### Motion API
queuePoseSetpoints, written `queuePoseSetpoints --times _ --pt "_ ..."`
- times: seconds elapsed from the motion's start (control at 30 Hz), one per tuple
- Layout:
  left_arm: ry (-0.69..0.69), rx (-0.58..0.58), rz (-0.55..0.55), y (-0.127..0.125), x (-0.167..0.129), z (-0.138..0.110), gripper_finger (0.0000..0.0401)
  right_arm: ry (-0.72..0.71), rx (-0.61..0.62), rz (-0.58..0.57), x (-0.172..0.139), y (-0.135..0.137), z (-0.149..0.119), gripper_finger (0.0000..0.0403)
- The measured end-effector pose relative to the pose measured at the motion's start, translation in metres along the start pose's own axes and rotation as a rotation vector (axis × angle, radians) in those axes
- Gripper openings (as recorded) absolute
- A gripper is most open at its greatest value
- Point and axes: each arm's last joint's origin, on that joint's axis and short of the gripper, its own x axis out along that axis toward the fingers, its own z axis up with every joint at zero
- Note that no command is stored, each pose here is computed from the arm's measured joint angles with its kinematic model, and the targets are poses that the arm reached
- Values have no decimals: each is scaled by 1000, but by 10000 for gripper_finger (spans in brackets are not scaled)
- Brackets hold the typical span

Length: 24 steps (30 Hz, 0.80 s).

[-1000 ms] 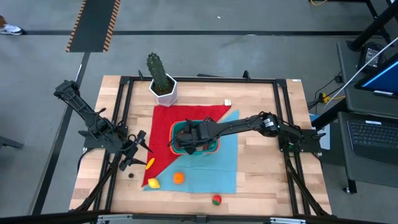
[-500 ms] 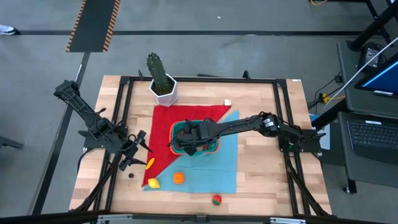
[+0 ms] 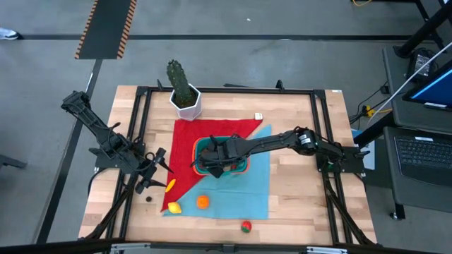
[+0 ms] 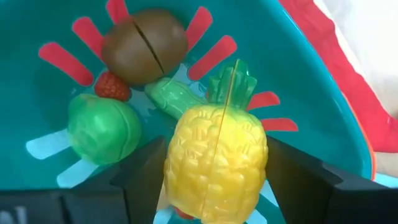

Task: Build produce basket
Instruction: Put the yellow pineapple into the blue basket, then put the red strawberry into the blue basket

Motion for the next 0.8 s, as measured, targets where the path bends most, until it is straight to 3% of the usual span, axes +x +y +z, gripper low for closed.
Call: queuePoseSetpoints --times 0.13,0.43,0.63,0.8 --pt "0 0 0 0 0 0 263 6 -14 6 0 0 0 276" --pt "0 0 0 0 0 0 263 29 56 13 4 -7 6 370" --pt "1 -7 0 0 0 0 263 -20 44 -16 0 -4 4 377" --pt "0 -27 3 0 0 0 263 -100 -21 -3 -28 7 -9 377"
